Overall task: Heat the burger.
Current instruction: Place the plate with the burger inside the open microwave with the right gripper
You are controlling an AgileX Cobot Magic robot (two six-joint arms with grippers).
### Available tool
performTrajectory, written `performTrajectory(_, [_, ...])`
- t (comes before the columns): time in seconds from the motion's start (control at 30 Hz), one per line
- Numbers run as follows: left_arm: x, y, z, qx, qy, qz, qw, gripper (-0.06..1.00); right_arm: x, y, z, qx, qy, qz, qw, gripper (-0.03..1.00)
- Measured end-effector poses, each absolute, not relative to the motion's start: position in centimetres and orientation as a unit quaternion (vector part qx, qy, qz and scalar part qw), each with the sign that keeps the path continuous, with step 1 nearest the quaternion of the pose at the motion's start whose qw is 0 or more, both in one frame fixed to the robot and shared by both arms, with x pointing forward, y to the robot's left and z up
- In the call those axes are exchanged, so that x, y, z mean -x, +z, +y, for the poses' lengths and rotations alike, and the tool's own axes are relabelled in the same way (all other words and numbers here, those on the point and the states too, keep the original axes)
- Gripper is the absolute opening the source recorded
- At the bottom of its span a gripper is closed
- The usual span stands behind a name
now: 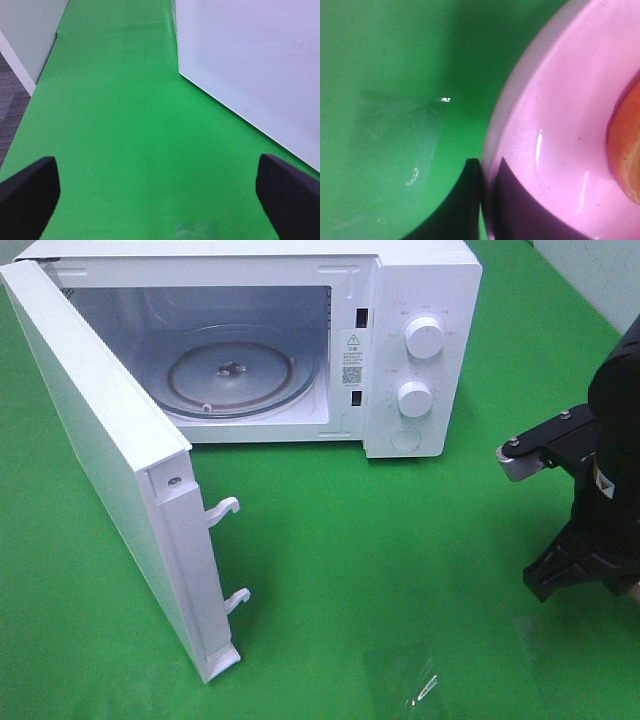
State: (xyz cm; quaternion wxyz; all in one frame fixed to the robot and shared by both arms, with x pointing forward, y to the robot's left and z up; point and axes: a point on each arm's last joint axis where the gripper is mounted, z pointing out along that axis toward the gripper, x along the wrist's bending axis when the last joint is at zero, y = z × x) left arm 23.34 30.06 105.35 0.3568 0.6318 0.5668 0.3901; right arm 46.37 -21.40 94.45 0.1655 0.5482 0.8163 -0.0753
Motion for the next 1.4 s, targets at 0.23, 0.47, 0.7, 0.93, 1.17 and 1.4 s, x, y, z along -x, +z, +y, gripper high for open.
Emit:
performTrajectory(0.23, [-23.3, 105.3, 30.1, -0.632, 0.39, 0.567, 0.357, 0.99, -44.3, 94.7, -20.4, -0.518, -0.069, 0.836, 0.169, 0.03])
performTrajectory(0.47, [-23.3, 105.3, 30.1, -0.632, 0.39, 0.566, 0.357, 0.99, -42.2, 95.3, -19.3, -0.483, -0.061, 0.856, 0.176, 0.04])
performTrajectory(0.7, [-23.3, 105.3, 30.1, -0.632, 0.39, 0.567, 0.357, 0.99, -41.3, 95.5, -18.0, -0.445, -0.05, 0.875, 0.184, 0.04])
performTrajectory(0.93, [-23.3, 105.3, 30.1, -0.632, 0.39, 0.567, 0.357, 0.99, -40.4, 95.6, -16.9, -0.409, -0.052, 0.89, 0.195, 0.04])
performTrajectory(1.17, [-23.3, 105.3, 30.1, -0.632, 0.39, 0.567, 0.357, 0.99, -39.6, 95.7, -16.2, -0.378, -0.061, 0.9, 0.207, 0.04])
performTrajectory(1.4, [-23.3, 105.3, 30.1, -0.632, 0.39, 0.567, 0.357, 0.99, -38.9, 96.1, -15.7, -0.349, -0.075, 0.9, 0.248, 0.04])
